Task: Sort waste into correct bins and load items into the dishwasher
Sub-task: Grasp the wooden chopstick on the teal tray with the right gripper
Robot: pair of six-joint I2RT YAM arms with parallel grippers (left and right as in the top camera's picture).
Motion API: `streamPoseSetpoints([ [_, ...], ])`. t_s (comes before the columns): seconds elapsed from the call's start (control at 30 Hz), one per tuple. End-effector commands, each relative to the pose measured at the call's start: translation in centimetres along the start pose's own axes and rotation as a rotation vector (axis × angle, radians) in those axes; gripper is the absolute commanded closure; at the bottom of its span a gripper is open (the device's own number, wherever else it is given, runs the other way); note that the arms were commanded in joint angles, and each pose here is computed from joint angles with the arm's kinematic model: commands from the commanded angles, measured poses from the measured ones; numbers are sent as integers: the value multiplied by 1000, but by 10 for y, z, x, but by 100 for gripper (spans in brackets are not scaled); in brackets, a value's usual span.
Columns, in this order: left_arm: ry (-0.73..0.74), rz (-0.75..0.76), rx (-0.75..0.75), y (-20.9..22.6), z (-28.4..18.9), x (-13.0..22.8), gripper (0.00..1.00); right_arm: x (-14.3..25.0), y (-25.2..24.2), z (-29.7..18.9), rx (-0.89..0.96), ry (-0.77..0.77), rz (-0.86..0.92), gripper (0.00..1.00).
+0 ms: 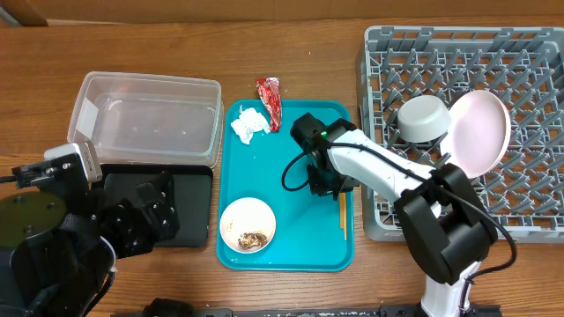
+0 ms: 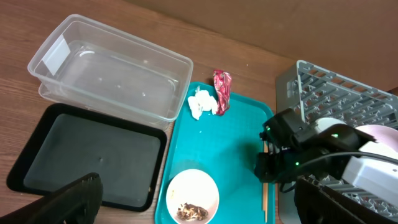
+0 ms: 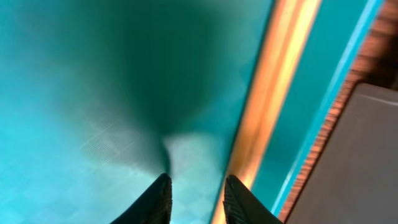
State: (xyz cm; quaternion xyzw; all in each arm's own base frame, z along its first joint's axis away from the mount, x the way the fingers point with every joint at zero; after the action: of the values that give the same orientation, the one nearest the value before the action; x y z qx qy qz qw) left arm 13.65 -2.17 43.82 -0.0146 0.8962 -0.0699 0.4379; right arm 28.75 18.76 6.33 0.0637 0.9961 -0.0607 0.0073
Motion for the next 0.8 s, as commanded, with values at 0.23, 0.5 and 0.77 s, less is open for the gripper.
streamPoseSetpoints([
  [0.23, -9, 8, -20, 3, -1, -1, 0, -7, -2, -13, -35, -59, -3, 67],
  [0.5, -10, 8, -20, 3, -1, -1, 0, -5, -14, 17, -24, -45, 29, 67],
  [0.77, -9, 8, -20, 3, -1, -1, 0, -5, -9, 0, -48, -74, -6, 71],
])
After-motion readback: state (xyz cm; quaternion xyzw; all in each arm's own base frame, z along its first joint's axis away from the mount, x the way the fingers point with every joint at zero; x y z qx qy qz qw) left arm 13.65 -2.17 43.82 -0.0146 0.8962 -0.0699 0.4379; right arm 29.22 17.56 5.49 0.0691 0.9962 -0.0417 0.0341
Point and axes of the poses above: each gripper's point midway between its finger pads, its own z axis out along the fingers, its own y axis along the line the jaws close on, x = y × z, the point moved 5 cm from there along -z, back along the fingers, and after that the axes turned 15 degrees about z, right-handed, at the moved point
